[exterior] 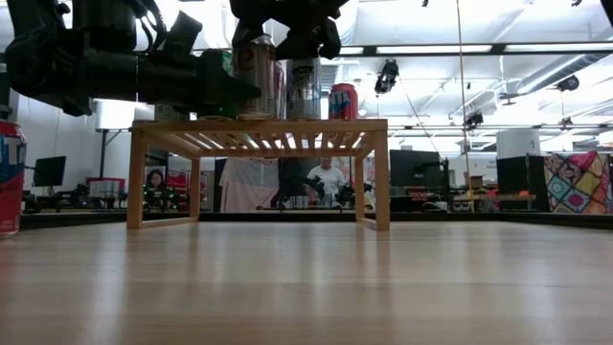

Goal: Place canned beverage on shelf
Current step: Put the white soda can on the shelf

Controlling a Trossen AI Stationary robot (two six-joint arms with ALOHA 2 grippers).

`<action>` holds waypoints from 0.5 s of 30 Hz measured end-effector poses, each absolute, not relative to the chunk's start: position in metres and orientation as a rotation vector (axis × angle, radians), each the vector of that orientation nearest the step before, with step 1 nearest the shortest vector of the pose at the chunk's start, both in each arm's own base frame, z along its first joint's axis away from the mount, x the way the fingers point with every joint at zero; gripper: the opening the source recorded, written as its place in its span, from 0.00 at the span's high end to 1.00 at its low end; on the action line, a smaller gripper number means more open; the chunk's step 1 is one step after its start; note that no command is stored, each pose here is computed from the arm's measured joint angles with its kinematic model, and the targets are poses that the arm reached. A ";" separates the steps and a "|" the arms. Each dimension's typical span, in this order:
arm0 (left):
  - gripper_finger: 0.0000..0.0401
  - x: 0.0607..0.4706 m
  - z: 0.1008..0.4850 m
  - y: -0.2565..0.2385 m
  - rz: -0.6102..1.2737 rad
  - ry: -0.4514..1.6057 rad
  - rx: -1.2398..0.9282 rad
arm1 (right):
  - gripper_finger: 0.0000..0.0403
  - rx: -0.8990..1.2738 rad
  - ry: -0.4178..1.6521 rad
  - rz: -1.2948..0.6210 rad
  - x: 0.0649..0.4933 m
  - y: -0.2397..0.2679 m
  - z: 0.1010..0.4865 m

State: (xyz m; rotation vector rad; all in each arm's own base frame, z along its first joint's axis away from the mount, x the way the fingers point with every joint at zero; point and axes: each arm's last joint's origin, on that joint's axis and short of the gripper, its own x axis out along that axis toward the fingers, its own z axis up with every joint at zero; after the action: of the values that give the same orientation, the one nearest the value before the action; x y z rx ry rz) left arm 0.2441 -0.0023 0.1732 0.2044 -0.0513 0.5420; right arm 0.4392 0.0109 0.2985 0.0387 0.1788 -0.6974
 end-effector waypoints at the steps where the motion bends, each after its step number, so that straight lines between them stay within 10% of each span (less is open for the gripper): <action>1: 1.00 0.244 0.173 -0.002 0.542 -0.051 0.204 | 0.19 0.039 0.180 -0.697 0.439 0.011 0.298; 15: 1.00 0.244 0.173 -0.002 0.543 -0.051 0.205 | 0.19 0.069 0.178 -0.705 0.439 0.011 0.298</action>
State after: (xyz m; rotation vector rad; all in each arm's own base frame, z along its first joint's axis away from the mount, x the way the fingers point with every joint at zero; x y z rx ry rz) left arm 0.2441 -0.0021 0.1732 0.2045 -0.0510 0.5431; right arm 0.4386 0.0108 0.2981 0.0688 0.1782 -0.7053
